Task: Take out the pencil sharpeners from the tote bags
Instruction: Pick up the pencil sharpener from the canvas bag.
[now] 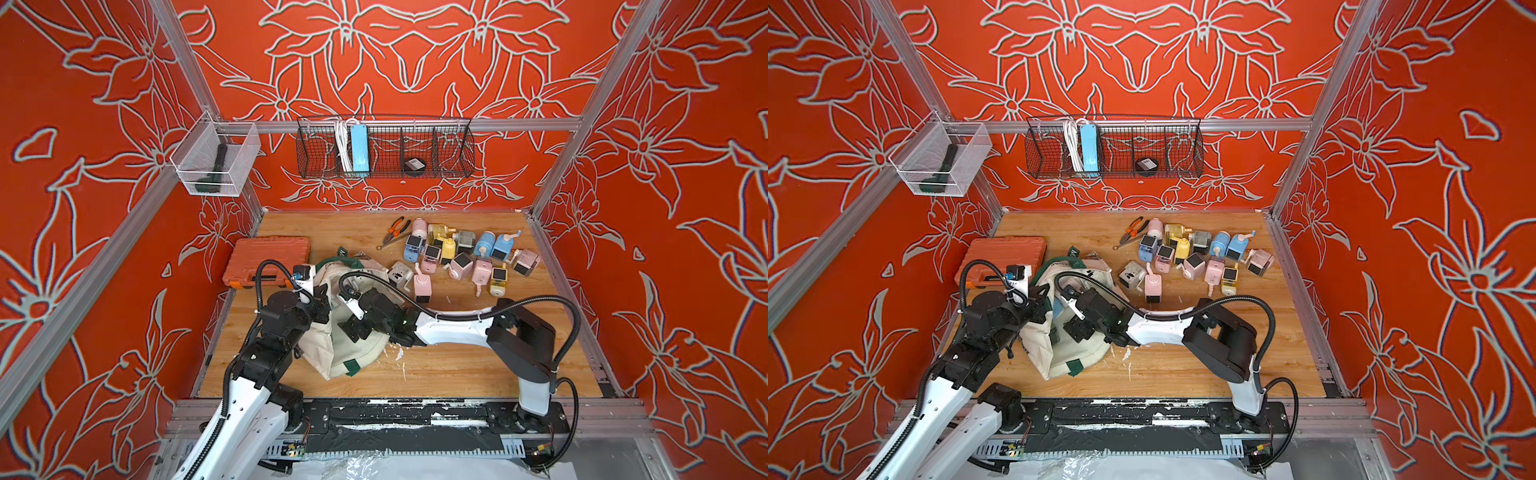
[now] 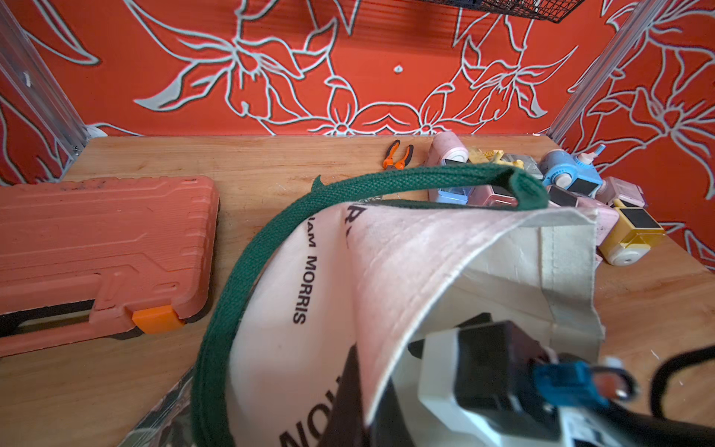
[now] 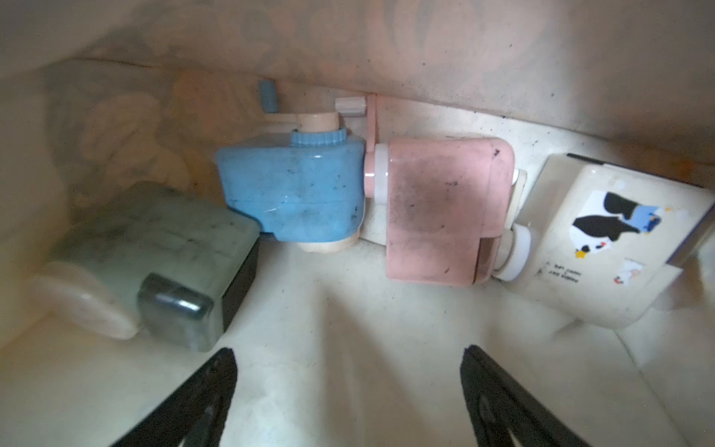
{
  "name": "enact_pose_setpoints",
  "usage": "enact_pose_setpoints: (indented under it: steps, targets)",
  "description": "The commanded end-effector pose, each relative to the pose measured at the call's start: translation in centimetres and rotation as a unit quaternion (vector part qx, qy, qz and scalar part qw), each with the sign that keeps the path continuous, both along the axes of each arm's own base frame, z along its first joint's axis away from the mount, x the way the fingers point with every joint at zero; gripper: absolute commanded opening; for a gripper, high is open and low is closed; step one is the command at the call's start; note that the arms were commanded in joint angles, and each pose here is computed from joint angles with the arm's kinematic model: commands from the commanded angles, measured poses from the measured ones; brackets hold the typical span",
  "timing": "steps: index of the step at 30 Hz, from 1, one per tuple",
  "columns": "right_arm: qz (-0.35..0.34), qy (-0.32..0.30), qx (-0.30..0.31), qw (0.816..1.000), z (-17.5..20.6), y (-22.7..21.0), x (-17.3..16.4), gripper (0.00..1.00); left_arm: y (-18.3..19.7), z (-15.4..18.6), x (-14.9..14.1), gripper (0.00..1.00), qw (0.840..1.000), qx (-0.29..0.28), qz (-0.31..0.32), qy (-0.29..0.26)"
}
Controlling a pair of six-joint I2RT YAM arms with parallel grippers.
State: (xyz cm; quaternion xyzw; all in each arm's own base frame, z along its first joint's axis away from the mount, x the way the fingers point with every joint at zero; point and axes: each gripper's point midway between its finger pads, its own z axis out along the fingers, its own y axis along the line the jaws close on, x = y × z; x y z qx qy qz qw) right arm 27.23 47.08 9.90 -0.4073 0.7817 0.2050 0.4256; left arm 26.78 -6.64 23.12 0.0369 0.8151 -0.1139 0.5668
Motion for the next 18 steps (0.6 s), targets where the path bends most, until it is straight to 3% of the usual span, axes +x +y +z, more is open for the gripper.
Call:
enact_pose_setpoints:
  steps: [1,10,18]
  targets:
    - [-0.008,-0.068,0.007,0.998,1.4,1.0,2.8,0.96,0.1,1.0,0.2,0.0,1.0,-0.003,0.003,-0.023]
    - [-0.016,-0.097,-0.001,0.995,-0.3,1.2,6.1,0.99,0.1,1.1,0.2,0.0,1.0,-0.004,0.002,-0.025]
    - [0.001,-0.06,0.011,0.998,-0.9,2.9,7.6,0.99,0.0,1.0,0.3,0.0,1.0,-0.005,-0.001,-0.023]
